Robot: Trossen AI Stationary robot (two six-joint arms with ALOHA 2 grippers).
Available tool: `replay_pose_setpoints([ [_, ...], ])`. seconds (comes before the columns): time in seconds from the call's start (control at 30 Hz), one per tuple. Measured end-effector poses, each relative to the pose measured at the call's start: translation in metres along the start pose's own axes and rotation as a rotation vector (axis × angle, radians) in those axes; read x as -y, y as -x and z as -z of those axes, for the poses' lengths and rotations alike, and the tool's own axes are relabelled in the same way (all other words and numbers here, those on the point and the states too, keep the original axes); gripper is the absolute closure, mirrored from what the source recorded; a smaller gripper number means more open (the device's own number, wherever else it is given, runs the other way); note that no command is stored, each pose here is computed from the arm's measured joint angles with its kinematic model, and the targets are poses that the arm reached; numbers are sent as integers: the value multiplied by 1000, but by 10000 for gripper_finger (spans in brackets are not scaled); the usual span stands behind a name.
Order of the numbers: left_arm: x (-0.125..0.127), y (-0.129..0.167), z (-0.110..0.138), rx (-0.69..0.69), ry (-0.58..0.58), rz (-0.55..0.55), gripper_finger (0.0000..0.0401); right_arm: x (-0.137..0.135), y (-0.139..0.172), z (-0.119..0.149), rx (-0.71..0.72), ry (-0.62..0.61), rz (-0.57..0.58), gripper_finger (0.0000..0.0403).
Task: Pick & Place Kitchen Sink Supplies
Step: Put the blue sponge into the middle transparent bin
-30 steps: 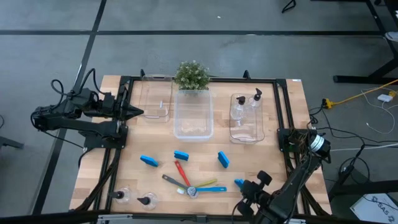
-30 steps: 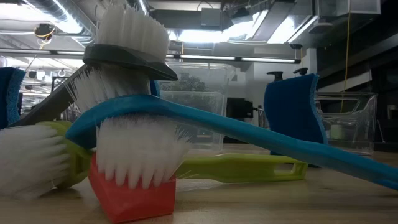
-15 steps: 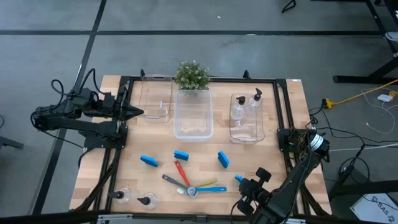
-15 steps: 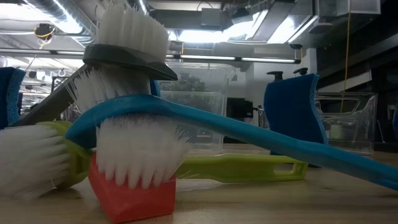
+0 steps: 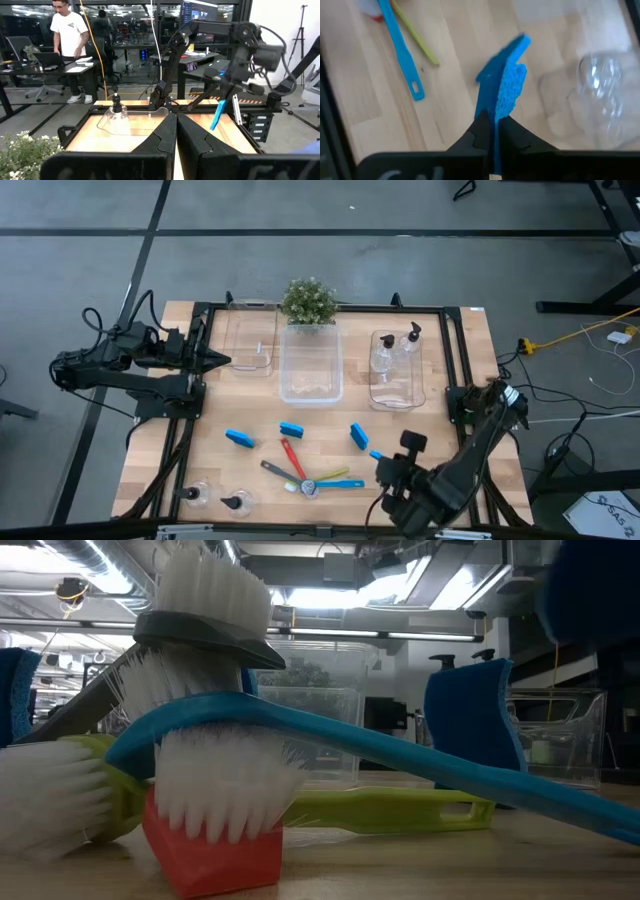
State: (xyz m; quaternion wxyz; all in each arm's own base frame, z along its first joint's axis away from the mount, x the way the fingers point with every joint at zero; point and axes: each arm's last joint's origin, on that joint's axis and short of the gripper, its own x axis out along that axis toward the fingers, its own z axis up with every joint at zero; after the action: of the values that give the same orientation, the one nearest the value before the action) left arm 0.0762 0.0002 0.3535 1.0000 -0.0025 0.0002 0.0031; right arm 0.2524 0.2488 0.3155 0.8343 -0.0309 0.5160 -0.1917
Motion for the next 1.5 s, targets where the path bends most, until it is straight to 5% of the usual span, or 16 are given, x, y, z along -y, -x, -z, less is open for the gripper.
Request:
replay_pose_setpoints([
  [0.7, 0, 0, 0, 0, 0, 0, 395, 105, 7, -115, 152, 269, -48, 392],
  [1.1, 0, 0, 0, -1, 0, 0, 395, 162, -33, -157, 162, 401, -136, 392],
  [1.5, 0, 0, 0, 0, 0, 0, 395, 226, -73, -194, 316, 427, -181, 392],
])
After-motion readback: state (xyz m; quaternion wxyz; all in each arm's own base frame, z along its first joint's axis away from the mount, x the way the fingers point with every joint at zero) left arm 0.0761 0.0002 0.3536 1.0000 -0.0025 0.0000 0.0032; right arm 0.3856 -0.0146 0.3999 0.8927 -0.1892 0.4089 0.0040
